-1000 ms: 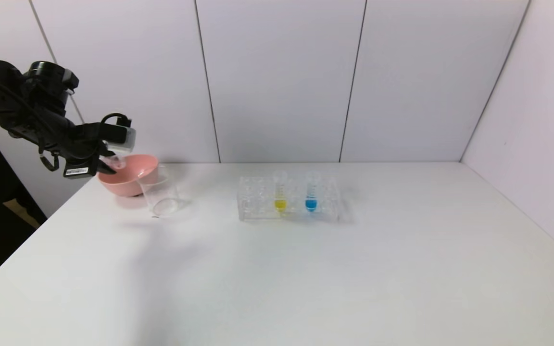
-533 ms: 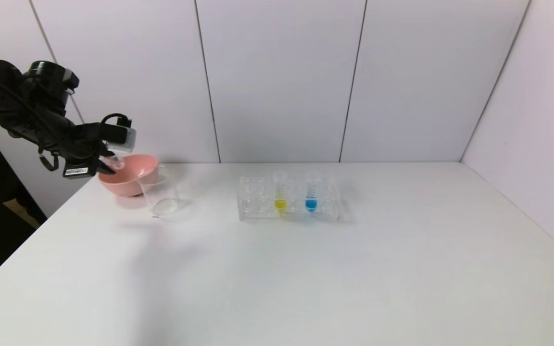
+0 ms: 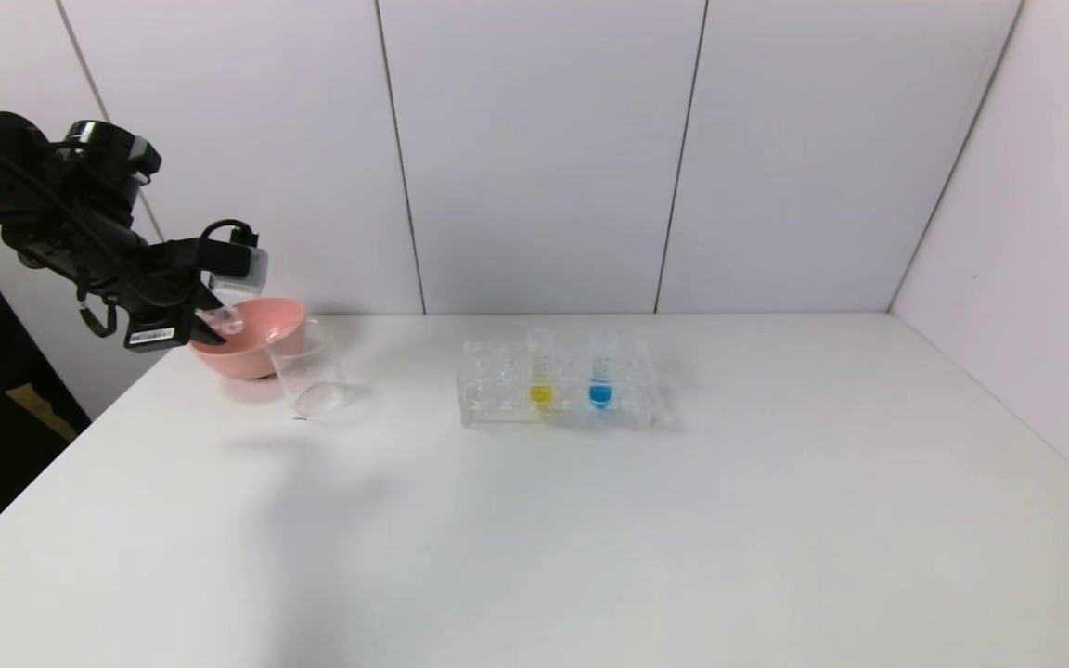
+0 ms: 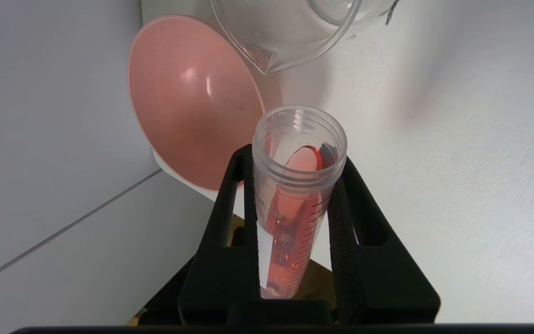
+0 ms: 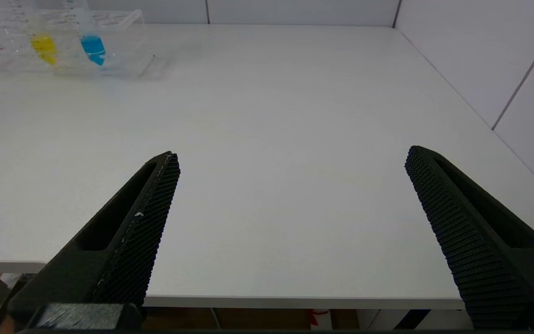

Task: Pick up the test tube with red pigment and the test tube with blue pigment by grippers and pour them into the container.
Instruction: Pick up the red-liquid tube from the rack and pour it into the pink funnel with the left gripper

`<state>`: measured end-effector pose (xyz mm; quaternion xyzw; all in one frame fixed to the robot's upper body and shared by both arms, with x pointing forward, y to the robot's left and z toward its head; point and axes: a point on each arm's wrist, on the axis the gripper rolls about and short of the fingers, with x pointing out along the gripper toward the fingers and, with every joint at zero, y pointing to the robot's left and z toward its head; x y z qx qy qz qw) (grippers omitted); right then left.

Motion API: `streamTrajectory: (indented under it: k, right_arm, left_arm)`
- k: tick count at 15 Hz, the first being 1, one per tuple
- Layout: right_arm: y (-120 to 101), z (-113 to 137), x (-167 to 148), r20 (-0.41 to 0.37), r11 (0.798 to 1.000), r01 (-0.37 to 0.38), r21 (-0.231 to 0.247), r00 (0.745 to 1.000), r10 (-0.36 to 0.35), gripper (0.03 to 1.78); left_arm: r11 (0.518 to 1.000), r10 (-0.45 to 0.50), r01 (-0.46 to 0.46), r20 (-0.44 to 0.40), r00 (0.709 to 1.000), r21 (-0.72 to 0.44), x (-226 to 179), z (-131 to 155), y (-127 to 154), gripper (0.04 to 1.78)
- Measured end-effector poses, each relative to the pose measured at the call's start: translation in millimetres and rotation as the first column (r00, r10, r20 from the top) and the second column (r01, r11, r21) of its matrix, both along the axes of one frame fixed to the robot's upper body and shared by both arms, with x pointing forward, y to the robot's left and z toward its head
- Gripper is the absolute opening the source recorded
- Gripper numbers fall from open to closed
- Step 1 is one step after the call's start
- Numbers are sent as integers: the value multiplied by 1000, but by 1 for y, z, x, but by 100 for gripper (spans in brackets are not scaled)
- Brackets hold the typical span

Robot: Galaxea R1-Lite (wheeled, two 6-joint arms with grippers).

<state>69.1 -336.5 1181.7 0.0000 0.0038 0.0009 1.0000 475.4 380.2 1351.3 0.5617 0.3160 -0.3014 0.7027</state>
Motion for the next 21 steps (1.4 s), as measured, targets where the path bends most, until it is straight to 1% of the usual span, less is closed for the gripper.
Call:
streamTrajectory:
  k: [6,15,18,21]
  right_arm:
    - [0,0,0,0,1000,0,0,1000,0,178]
    - [0,0,0,0,1000,0,0,1000,0,177]
    - [0,0,0,0,1000,0,0,1000,0,177]
    - [0,0,0,0,1000,0,0,1000,0,177]
  left_arm:
    - [1000,-4,4,-58,998,-4,-9,2,-4,44]
    - [1000,-6,6,-60,998,4,-10,3,-6,44]
    - [999,24,-21,-65,998,43,-10,3,-11,44]
    - [998,55,-52,-81,995,42,-9,2,-17,44]
